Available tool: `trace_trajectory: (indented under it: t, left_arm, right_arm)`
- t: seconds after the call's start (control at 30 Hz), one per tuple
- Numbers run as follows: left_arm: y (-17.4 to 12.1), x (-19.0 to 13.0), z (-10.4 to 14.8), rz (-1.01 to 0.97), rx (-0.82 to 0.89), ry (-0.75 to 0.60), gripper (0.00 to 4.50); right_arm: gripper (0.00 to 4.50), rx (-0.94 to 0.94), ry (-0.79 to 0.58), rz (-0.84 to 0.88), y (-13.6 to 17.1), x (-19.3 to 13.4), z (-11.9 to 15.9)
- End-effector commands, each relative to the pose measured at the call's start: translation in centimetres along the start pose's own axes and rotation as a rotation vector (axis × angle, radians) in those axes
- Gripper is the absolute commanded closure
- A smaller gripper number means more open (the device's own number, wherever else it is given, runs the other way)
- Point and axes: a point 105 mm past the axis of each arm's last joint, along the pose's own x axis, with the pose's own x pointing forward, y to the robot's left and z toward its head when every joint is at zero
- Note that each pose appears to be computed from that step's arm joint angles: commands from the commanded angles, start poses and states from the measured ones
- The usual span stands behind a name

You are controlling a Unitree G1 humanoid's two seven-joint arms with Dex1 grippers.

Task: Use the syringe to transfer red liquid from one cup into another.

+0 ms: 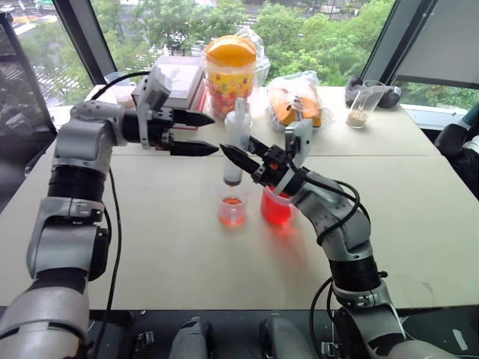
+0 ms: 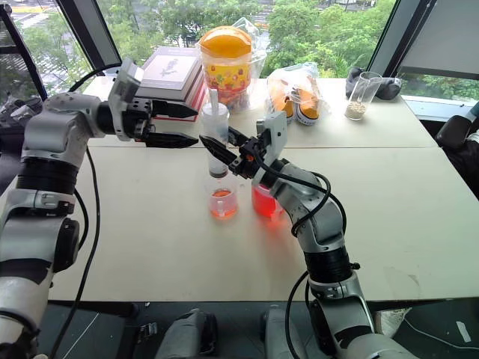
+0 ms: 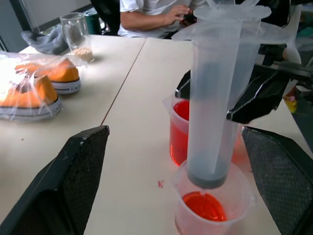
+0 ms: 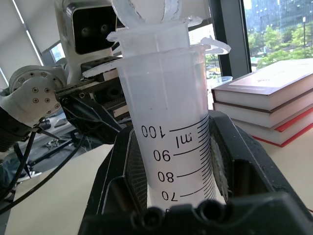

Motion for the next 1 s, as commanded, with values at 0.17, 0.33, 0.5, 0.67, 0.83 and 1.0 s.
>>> trace_trajectory:
  t: [0.17, 0.33, 0.5, 0.67, 0.83, 1.0]
  left_arm:
    - [-1.5, -0.2, -0.1, -0.04, 0.02, 0.009, 0.05]
    - [-1.8, 0.2, -0.1, -0.042, 0.016, -0.004, 0.05]
    - [-1.9, 1.1, -0.3, -0.054, 0.013, -0.023, 0.05]
    - [-2.1, 2.0, -0.7, -0.07, 0.008, -0.041, 0.05]
    - [-2.4, 2.8, -1.1, -0.092, 0.009, -0.052, 0.05]
    - [-2.6, 3.0, -1.3, -0.093, 0.01, -0.056, 0.05]
  right_arm:
    - [3.1, -0.037, -0.081, 0.015, 0.3, 0.1, 2.5]
    - [3.1, -0.036, -0.117, -0.049, -0.8, 0.0, 5.6]
    - [3.1, 0.062, -0.131, -0.256, -4.8, -2.0, 11.5]
    - [3.1, 0.141, 0.114, -0.451, -8.5, -5.0, 12.5]
    - [3.1, 0.198, 0.559, -0.743, -12.7, -11.0, 9.3]
    - [3.1, 0.304, 0.796, -0.748, -13.2, -14.5, 4.8]
